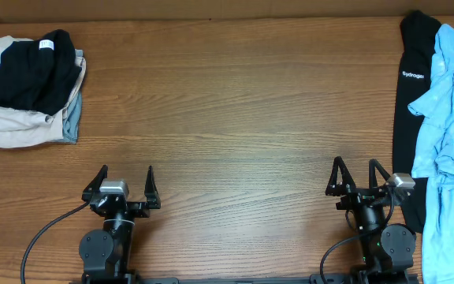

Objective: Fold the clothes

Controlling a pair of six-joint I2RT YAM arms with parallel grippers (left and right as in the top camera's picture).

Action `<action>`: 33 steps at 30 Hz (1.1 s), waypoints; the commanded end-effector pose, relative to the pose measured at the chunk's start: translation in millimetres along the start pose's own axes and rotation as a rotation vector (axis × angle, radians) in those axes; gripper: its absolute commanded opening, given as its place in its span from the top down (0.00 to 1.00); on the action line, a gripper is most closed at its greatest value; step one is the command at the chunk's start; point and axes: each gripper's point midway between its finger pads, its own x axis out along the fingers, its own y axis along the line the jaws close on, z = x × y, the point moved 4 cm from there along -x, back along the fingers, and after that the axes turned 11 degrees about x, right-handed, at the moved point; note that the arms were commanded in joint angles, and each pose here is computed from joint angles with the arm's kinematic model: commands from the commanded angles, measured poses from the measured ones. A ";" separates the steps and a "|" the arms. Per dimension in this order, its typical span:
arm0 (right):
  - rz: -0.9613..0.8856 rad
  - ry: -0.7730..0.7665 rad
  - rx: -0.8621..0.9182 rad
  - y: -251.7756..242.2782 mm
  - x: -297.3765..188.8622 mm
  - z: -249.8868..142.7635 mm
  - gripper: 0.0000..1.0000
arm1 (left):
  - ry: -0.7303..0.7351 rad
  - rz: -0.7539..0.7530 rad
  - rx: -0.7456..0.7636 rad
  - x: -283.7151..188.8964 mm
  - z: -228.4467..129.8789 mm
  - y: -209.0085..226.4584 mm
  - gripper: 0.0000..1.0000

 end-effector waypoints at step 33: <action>-0.235 0.168 -0.232 99.5 34.9 164.2 0.00 | 0.252 -0.012 0.119 23.8 193.3 34.9 0.00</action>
